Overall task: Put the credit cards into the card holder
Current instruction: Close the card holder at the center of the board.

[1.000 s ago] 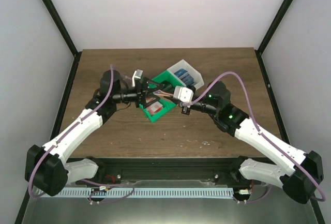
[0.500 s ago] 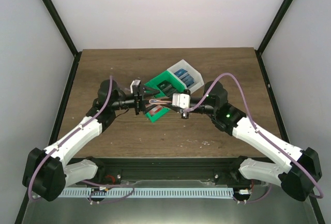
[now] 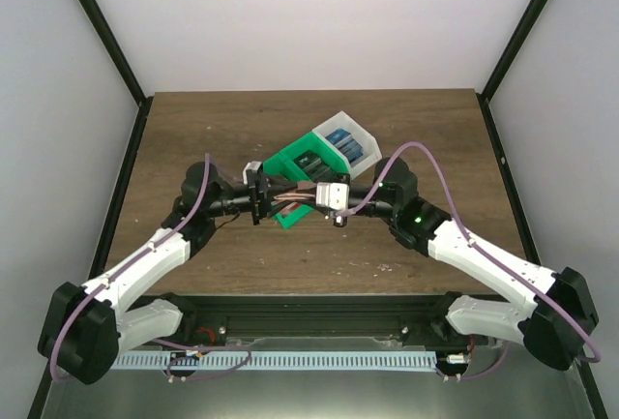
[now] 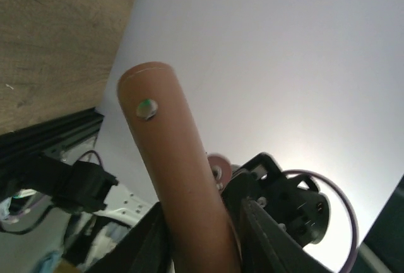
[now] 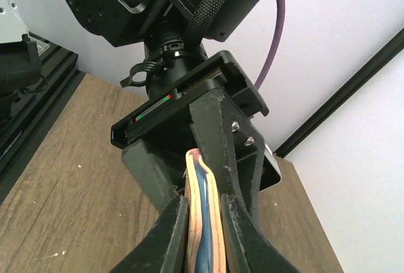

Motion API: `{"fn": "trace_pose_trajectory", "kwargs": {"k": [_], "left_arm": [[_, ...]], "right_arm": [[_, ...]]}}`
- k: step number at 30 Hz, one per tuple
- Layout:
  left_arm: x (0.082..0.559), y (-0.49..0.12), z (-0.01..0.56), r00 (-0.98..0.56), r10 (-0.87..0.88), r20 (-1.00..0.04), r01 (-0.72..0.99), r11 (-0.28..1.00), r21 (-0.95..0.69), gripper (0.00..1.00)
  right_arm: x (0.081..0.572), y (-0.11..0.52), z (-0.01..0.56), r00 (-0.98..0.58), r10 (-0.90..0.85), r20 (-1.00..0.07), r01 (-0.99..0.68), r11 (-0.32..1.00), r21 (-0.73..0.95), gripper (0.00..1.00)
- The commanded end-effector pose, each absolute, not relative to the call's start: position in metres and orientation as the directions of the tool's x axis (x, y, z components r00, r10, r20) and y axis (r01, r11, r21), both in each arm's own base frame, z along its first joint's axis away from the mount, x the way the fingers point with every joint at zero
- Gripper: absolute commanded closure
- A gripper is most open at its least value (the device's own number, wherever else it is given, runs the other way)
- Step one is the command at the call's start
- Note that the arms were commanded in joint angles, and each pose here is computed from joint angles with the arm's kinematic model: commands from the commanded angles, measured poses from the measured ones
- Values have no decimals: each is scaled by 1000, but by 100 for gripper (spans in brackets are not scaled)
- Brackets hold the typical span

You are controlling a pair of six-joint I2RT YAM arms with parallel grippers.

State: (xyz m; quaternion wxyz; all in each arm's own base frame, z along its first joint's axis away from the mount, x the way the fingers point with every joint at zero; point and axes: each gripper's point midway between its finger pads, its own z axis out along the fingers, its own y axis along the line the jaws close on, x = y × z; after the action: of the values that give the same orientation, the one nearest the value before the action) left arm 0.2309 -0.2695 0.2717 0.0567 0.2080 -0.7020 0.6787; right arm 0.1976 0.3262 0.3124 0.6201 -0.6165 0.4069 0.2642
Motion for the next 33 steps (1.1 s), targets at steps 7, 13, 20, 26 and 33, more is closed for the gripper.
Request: {"fn": "trace_pose_trajectory", "kwargs": {"k": [7,13,20,26,33], "left_arm": [[223,-271,289,-935,-178,306,-298,-68,-952,100],[238,-276,268,-965,-240,110,-138,102,-985,100],[242,-297,241,-930,-254,-266,181,313,-932,100],[226,-316,214,-845,-230,-483,360,425,-831,100],[209,-354,145,-836,-190,-514,375,485,-790,100]], "right_arm": [[191,328,322,428,-151,-891,-887,117,-446,70],[199,306,352,144,-128,-981,-939,294,-176,37],[253,262,322,-398,-12,-917,-684,670,288,25],[273,193,225,-748,246,-616,-197,804,561,30],[241,148,170,-748,476,-463,93,765,637,31]]}}
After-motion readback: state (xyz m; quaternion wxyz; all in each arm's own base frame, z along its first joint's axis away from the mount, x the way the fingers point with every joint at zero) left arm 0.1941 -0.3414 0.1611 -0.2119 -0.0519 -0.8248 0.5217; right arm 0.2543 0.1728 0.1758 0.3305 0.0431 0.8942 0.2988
